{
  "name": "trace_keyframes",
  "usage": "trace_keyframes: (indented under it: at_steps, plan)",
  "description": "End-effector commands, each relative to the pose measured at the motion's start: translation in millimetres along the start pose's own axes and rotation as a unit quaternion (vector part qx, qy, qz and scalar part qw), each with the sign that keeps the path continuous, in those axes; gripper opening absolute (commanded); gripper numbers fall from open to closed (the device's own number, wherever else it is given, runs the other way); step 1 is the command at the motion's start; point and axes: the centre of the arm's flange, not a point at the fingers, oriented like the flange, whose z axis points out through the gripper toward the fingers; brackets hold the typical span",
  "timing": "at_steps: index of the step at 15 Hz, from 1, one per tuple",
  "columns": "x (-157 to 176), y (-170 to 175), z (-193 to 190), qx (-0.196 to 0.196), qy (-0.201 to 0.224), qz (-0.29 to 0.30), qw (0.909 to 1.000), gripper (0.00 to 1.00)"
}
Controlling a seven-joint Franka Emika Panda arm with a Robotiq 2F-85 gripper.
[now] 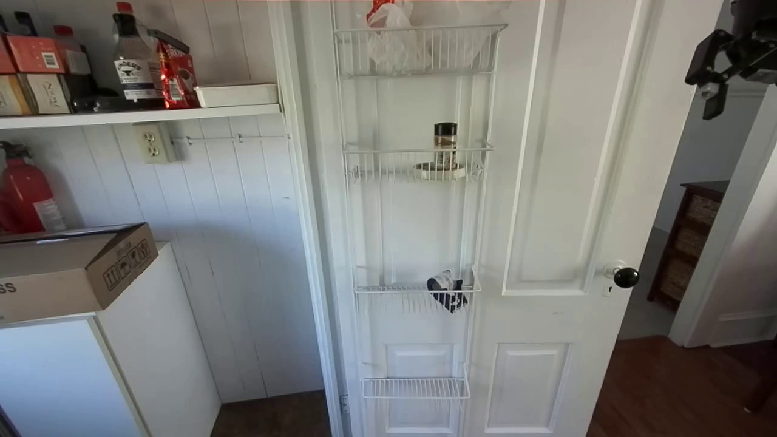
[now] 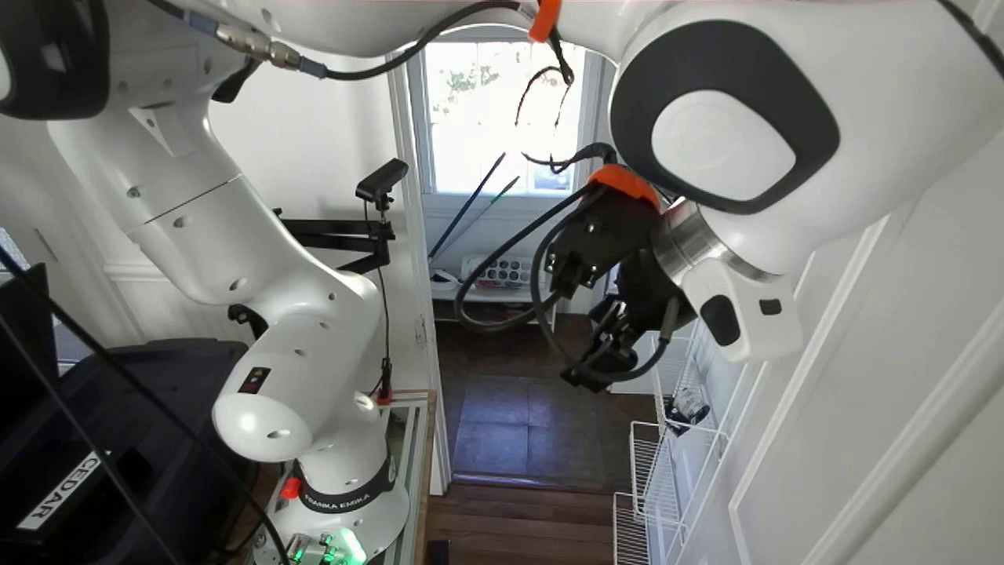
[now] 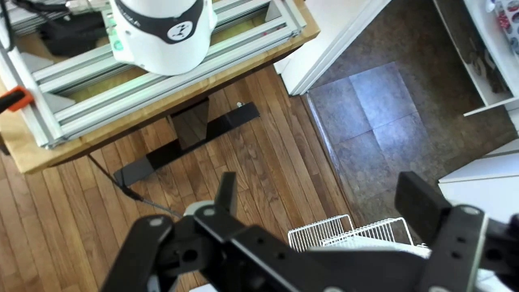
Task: Place the spice bottle on the top shelf of the rack
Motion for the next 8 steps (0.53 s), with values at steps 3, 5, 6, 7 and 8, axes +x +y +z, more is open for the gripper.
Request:
trace_keyframes:
  at_steps: [3, 5, 6, 7, 8]
  plan:
    - [-1, -12, 25, 0.097, -0.012, 0.111, 0.9890, 1.00]
    - [0, -20, 32, 0.130, -0.006, 0.145, 0.9809, 1.00]
    - [-1, -25, 37, 0.146, 0.001, 0.162, 0.9761, 1.00]
    - [-1, -30, 41, 0.159, 0.011, 0.178, 0.9711, 1.00]
    - [-1, -34, 46, 0.172, 0.023, 0.193, 0.9658, 1.00]
